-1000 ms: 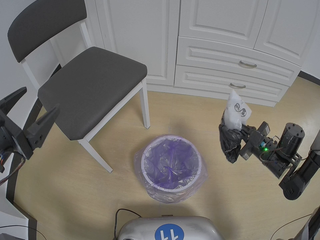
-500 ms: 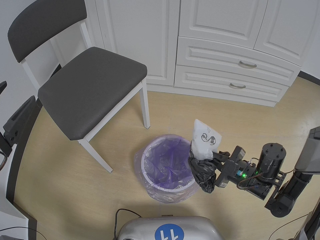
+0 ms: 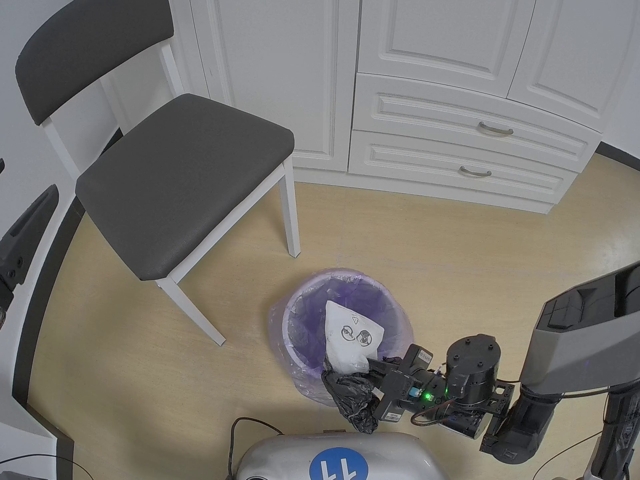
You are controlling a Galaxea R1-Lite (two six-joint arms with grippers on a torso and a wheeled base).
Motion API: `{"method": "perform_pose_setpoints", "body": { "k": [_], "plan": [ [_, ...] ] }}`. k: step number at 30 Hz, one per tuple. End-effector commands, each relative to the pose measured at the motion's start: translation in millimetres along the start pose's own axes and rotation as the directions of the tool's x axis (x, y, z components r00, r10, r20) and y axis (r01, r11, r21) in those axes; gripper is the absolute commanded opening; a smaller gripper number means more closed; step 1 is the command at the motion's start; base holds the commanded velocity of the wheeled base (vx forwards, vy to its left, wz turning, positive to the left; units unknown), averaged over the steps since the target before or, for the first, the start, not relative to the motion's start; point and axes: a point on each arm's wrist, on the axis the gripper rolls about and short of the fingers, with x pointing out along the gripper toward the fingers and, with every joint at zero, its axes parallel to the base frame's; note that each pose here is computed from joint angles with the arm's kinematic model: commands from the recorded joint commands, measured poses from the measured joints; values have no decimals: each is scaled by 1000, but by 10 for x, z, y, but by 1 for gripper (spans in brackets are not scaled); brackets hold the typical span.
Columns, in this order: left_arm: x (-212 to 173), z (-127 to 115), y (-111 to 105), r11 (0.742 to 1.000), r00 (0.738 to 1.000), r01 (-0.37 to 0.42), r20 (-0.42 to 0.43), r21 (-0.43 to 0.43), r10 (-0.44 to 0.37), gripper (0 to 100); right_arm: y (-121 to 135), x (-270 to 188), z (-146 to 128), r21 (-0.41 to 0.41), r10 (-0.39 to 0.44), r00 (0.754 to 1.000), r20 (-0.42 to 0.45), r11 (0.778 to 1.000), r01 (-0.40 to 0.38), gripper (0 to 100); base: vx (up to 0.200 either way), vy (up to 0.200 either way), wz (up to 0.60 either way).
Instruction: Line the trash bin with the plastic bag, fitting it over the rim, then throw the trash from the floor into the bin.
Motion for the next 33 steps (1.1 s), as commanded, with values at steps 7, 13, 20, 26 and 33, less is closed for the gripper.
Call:
{"method": "perform_pose_setpoints", "body": {
  "k": [7, 13, 20, 26, 33],
  "plan": [
    [-23, 24, 19, 1000, 1000, -7, 15, -7, 7, 100, -77, 466, 459, 303, -324, 945, 47, 906, 295, 0, 0, 0, 0],
    [-25, 41, 26, 1000, 999, -17, 43, -18, 18, 100, -552, 715, 846, 483, -594, 800, 86, 727, 488, 0, 0, 0, 0],
    [-69, 98, 65, 999, 997, -28, 76, -36, 31, 100, -894, 658, 1119, 538, -687, 723, 72, 637, 552, 0, 0, 0, 0],
    [-83, 124, 80, 998, 993, -37, 109, -48, 42, 100, -1288, 471, 1532, 439, -592, 804, -49, 711, 550, 0, 0, 0, 0],
    [-84, 129, 80, 998, 993, -31, 113, -51, 37, 100, -1355, 351, 1346, 267, -273, 934, -230, 906, 330, 0, 0, 0, 0]
  ]
}}
